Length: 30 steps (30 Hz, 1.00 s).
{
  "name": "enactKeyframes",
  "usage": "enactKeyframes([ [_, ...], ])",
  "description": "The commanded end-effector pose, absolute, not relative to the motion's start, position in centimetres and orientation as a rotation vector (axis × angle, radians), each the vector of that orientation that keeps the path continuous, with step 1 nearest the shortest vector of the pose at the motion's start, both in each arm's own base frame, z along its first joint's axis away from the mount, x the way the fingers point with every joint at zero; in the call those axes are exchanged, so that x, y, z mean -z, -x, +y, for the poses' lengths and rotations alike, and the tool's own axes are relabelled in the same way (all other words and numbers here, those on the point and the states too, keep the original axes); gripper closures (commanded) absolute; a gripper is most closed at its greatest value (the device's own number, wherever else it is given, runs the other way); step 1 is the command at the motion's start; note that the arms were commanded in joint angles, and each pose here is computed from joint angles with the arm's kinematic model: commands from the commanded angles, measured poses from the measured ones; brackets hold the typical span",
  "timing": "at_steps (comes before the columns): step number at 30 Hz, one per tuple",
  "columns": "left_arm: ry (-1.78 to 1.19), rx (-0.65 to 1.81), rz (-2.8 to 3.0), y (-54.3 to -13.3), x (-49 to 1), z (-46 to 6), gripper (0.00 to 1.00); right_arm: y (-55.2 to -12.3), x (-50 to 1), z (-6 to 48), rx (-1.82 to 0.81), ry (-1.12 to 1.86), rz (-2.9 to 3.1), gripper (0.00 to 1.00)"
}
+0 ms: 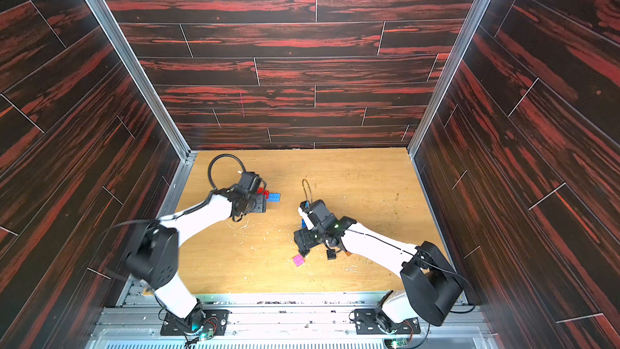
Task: Assemble the letter v with lego
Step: Assemble the lego brick with the lego brick, then pick up the lego brick from the center of the board.
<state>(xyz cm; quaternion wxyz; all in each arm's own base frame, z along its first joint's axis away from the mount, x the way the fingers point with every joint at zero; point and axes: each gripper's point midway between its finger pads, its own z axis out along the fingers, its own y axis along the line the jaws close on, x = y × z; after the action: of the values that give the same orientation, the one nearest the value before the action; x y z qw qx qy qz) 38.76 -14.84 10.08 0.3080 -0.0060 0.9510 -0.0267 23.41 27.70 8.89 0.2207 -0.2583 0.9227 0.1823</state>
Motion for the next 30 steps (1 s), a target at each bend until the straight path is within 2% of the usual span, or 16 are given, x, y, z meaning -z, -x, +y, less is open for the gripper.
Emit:
enactKeyframes([
  [1,0.141,0.139,2.473,-36.7,-10.2,-14.4,0.26,-21.7,-6.9,26.8,-0.394,0.739,2.617,0.15],
  [8,0.211,0.226,2.457,-32.9,-8.9,-14.0,0.24,-19.9,-5.3,27.7,-0.286,0.774,2.640,0.20],
  [11,0.231,0.236,2.462,-32.0,-8.6,-13.7,0.22,-19.5,-4.5,28.4,-0.284,0.781,2.668,0.30],
  [16,0.240,0.259,2.440,-31.1,-8.8,-13.7,0.17,-19.0,-3.6,28.8,-0.269,0.753,2.698,0.31],
  [20,0.245,0.267,2.438,-30.7,-8.8,-13.7,0.09,-18.5,-3.2,28.7,-0.270,0.742,2.715,0.34],
  [22,0.251,0.267,2.438,-30.5,-8.8,-13.6,0.09,-18.1,-2.8,29.0,-0.270,0.757,2.720,0.39],
  [27,0.254,0.273,2.440,-30.2,-8.7,-13.6,0.08,-17.5,-1.9,29.4,-0.240,0.780,2.728,0.39],
  [30,0.254,0.273,2.444,-30.1,-8.6,-13.7,0.08,-17.4,-1.7,29.4,-0.235,0.777,2.728,0.43],
])
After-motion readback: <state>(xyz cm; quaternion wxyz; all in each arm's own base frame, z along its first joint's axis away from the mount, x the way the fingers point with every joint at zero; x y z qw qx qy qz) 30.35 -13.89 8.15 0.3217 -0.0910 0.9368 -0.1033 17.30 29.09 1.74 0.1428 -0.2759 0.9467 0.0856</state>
